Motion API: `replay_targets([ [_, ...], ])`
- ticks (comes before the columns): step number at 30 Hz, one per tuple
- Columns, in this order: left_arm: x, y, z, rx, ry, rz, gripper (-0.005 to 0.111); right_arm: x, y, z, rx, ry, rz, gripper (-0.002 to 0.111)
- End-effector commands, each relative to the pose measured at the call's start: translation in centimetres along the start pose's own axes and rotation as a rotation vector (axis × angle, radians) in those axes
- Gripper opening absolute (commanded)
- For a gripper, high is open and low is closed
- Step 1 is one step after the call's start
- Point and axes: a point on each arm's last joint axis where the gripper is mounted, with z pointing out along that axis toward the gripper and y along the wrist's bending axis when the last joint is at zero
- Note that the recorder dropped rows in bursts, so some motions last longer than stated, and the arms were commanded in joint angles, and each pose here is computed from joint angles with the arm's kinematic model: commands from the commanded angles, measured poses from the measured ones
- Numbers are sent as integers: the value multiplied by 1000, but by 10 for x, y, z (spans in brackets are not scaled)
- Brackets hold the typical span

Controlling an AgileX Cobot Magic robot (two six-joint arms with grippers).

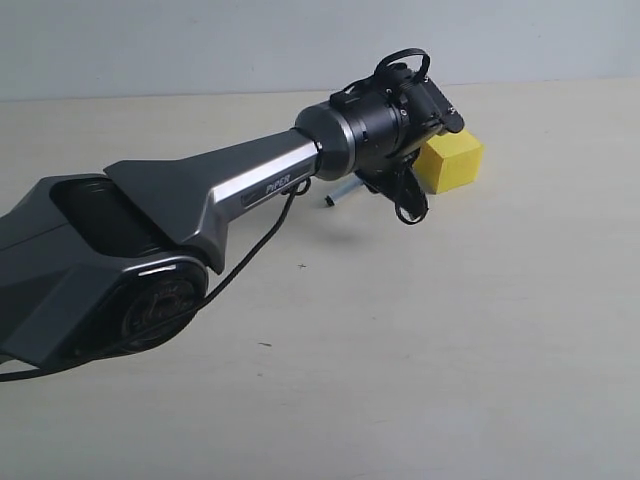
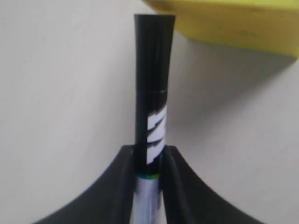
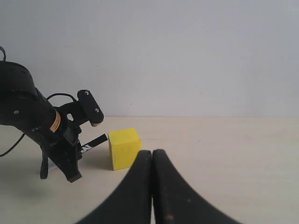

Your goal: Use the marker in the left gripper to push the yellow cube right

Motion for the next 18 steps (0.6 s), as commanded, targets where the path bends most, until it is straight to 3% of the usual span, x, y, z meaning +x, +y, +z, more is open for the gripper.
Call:
replay_targets([
  [1, -2, -5, 4, 37, -40, -72, 0, 1, 0, 0, -1, -5, -2, 0],
  [14, -1, -4, 1, 42, -8, -60, 0, 1, 0, 0, -1, -5, -2, 0],
  [18, -6, -4, 1, 48, -64, -100, 0, 1, 0, 0, -1, -5, -2, 0],
])
